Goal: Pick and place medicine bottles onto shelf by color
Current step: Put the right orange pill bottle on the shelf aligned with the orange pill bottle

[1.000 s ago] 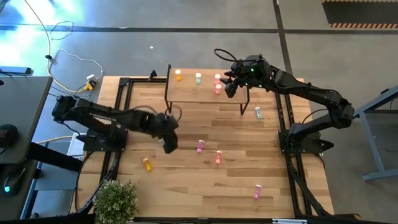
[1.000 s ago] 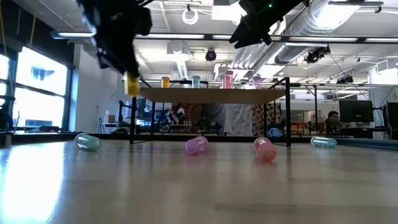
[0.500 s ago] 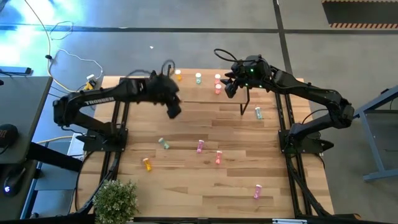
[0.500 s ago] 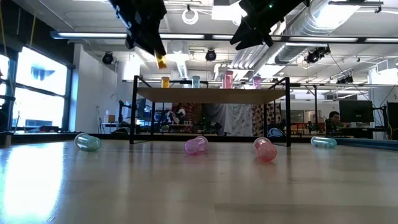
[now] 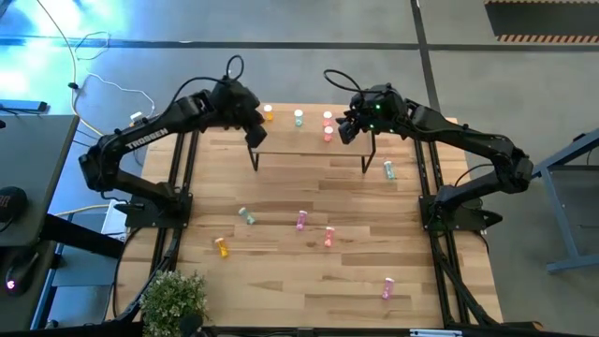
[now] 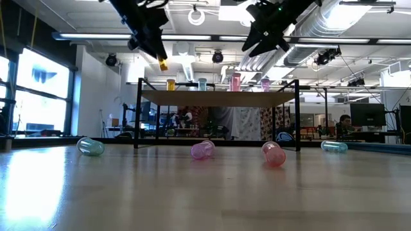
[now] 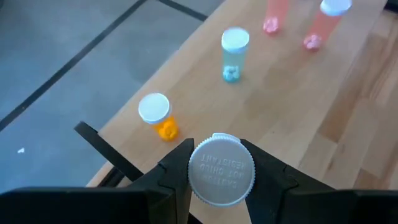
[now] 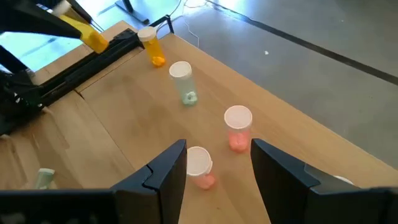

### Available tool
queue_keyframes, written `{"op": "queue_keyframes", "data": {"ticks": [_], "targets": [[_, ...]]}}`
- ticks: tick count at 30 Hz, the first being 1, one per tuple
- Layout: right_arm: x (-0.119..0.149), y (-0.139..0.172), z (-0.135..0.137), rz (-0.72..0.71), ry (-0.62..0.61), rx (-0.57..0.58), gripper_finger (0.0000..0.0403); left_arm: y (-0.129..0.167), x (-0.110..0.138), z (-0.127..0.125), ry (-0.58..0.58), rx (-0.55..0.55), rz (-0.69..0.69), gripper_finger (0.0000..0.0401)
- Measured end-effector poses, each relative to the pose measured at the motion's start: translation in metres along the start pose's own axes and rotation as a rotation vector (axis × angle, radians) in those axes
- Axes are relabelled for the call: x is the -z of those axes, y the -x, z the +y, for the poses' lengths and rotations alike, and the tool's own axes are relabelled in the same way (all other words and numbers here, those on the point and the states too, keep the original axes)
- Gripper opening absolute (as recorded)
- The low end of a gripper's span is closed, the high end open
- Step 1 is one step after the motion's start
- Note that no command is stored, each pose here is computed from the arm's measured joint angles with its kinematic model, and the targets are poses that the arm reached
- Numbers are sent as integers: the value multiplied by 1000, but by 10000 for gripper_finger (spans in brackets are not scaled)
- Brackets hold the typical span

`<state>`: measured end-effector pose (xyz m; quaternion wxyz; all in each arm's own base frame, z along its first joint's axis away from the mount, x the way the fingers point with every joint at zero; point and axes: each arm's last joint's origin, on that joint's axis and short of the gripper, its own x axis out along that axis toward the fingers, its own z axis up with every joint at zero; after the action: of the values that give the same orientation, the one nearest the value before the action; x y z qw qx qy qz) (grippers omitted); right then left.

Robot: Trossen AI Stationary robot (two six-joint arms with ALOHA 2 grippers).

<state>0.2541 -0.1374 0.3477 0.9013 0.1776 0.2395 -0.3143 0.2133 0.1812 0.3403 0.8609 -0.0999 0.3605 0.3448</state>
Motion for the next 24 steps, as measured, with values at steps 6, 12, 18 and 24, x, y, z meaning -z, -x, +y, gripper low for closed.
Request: {"op": "queue_keyframes", "data": {"ticks": [6,12,18,24], "targets": [[0,0,0,0,-19,0,170,-16,-5,-2,-63,32,83,104],[0,0,-1,-8,-25,30,170,-18,-20,0,-80,42,131,104],[2,0,-2,12,-24,53,170,-31,-19,-3,-82,89,180,104],[4,0,-3,35,-20,60,170,-41,-16,-5,-85,96,222,104]]}}
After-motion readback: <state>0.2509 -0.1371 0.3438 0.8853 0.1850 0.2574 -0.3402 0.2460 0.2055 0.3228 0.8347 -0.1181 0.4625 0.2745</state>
